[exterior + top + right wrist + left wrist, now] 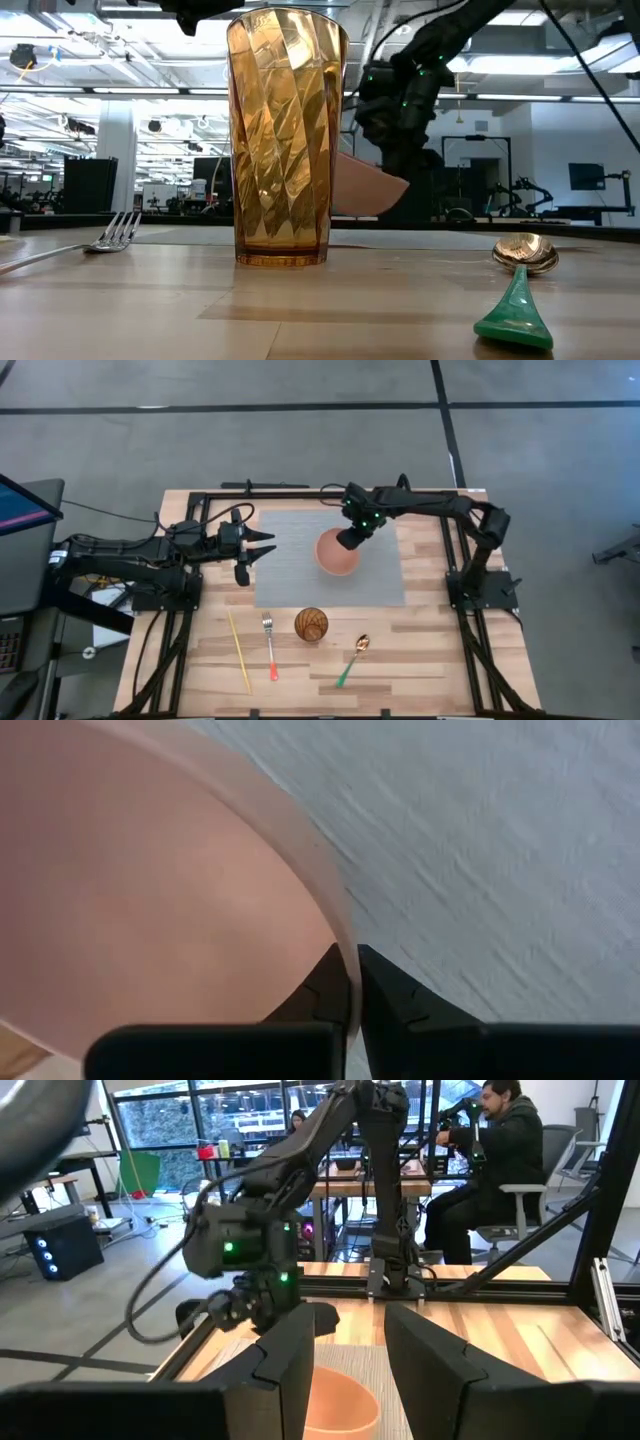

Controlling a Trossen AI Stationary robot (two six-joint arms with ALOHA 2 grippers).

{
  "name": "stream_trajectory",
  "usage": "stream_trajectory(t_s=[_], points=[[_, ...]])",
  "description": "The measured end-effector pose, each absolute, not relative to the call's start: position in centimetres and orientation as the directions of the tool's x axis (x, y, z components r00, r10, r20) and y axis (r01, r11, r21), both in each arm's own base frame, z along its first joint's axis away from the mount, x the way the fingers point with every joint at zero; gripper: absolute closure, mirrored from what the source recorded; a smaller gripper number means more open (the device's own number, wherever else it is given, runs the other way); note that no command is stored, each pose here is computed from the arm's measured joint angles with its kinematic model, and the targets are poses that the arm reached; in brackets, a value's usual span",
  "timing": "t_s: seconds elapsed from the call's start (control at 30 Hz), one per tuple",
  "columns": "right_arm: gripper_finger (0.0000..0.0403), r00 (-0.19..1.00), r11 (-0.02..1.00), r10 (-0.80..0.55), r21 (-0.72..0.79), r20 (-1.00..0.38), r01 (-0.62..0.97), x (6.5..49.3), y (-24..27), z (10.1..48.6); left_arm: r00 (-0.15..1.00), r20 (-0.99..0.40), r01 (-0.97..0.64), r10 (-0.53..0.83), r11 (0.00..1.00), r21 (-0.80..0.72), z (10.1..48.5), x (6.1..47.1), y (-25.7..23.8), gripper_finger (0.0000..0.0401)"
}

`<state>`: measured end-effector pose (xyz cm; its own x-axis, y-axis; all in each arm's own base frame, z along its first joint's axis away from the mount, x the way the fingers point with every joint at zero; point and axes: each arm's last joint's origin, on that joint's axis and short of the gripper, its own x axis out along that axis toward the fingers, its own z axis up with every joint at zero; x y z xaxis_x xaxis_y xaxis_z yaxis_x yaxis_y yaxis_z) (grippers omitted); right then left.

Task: Pick & Place Utensil
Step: Put the light orange bowl on the gray placemat

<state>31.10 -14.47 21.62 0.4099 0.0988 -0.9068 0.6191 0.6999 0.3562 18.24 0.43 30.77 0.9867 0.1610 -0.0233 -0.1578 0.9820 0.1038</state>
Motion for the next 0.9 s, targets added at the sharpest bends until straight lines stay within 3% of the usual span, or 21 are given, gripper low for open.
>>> stream_trajectory(t_s=[0.47,0.9], points=[[0.0387,0.353,0.679,0.154,0.358,-0.923,0.641,31.8,-15.1,18.9,0.987,-0.023,-0.158,0.161,0.982,0.104,30.8,18.2,0.4,0.0274],[0.0319,0.38,0.707,0.131,0.355,-0.916,0.611,31.5,-15.2,19.9,0.987,-0.024,-0.158,0.161,0.982,0.101,30.8,18.3,0.4,0.0274]])
